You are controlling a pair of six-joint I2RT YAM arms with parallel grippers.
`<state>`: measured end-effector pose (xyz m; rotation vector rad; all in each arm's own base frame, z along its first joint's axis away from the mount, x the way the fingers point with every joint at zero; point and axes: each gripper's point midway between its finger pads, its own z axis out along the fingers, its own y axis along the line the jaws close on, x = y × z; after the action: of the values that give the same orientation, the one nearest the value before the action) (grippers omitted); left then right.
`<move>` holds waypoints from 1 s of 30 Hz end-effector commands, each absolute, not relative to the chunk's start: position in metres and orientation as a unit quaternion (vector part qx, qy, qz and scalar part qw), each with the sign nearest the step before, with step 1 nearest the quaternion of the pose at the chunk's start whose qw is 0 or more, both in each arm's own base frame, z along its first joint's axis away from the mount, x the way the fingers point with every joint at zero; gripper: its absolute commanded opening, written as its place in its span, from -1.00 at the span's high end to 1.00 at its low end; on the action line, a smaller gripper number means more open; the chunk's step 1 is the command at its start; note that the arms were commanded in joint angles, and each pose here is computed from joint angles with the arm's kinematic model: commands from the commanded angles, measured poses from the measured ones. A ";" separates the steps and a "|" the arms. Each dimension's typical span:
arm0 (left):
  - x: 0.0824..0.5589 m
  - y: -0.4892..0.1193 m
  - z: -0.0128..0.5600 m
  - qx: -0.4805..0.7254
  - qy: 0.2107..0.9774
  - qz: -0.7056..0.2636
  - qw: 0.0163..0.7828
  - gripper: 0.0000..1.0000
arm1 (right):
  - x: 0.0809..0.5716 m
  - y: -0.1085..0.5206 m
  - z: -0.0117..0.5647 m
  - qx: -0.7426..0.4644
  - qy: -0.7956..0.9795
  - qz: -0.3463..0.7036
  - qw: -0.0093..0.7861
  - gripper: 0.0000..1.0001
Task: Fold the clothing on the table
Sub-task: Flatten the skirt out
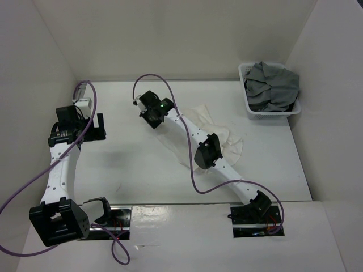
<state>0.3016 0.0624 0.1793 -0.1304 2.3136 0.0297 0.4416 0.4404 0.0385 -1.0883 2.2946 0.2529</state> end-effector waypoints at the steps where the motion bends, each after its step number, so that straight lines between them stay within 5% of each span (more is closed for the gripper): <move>1: 0.304 0.058 0.178 -0.051 0.914 0.000 0.403 -1.00 | 0.427 0.445 0.019 -0.420 0.862 0.088 0.268 0.94; 8: 0.304 0.058 0.178 -0.051 0.914 0.000 0.403 -1.00 | 0.423 0.458 0.078 -0.420 0.845 0.108 0.313 1.00; 12: 0.304 0.057 0.178 -0.049 0.914 -0.004 0.404 -1.00 | 0.422 0.446 0.203 -0.400 0.815 0.123 0.402 1.00; 20: 0.303 0.055 0.184 -0.046 0.909 -0.006 0.414 -1.00 | 0.403 0.367 0.367 -0.347 0.773 0.082 0.524 1.00; 30: 0.301 0.051 0.192 -0.040 0.903 -0.012 0.427 -1.00 | 0.391 0.248 0.433 -0.314 0.757 0.002 0.573 1.00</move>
<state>0.3011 0.0562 0.1849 -0.1104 2.2934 -0.0049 0.3733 0.2698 0.4415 -0.7471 1.7679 0.1341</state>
